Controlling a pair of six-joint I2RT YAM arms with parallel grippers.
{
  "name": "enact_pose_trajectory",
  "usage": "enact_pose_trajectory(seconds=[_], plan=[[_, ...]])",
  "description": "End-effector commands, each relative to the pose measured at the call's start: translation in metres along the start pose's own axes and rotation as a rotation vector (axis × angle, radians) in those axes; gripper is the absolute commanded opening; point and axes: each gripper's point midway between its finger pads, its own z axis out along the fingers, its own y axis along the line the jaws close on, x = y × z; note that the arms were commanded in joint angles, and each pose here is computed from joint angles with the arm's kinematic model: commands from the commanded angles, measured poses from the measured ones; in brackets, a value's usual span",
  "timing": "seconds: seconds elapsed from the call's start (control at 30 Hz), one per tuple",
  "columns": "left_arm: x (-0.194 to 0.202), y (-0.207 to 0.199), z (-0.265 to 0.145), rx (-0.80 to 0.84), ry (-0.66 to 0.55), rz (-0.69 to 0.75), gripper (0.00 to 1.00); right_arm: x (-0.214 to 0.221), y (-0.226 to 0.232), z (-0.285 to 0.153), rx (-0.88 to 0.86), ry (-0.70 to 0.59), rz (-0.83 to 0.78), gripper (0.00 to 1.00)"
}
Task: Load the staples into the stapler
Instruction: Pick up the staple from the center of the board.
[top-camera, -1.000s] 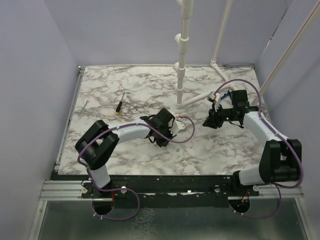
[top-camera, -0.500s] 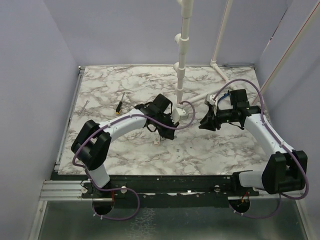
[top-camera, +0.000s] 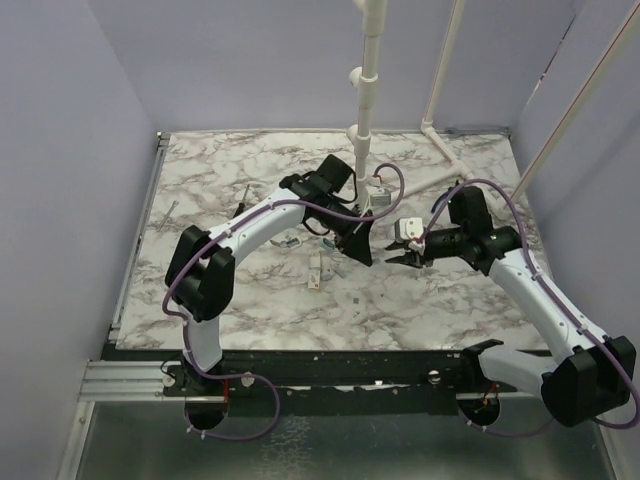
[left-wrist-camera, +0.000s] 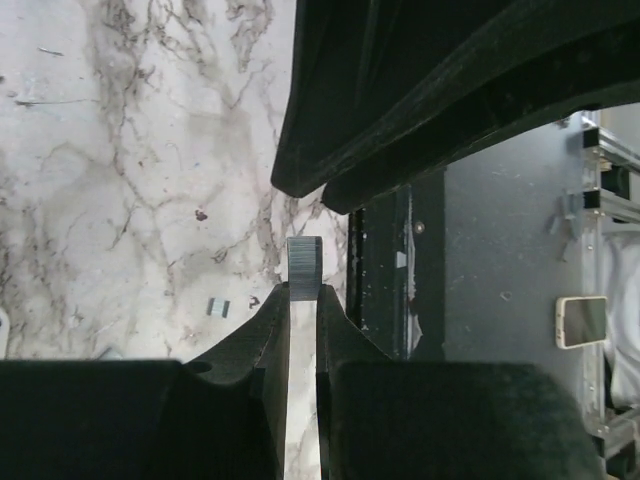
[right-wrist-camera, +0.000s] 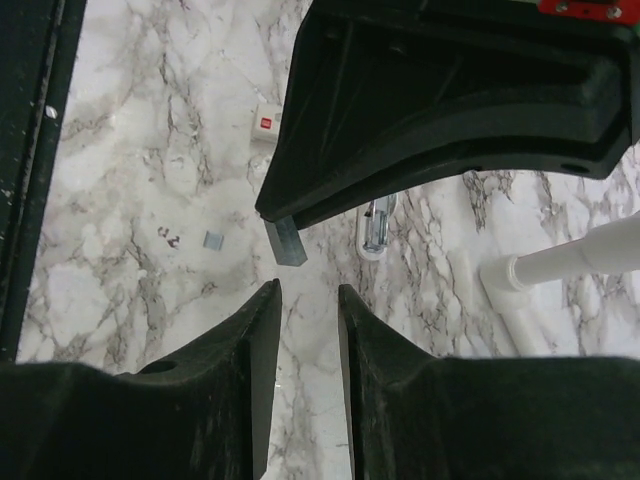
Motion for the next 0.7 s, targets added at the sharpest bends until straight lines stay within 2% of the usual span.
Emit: enact_pose_trajectory(seconds=[0.0, 0.3, 0.67], plan=[[0.001, -0.021, 0.002, 0.137, 0.026, -0.070, 0.00, 0.012, -0.001, 0.003, -0.012, 0.089, -0.131, 0.33], [0.004, -0.016, 0.006, 0.166, 0.060, -0.096, 0.00, 0.020, 0.011, 0.008, -0.055, 0.143, -0.186, 0.33], [0.006, -0.016, 0.009, 0.208, 0.075, -0.129, 0.00, 0.017, 0.019, 0.015, -0.074, 0.128, -0.212, 0.36]])
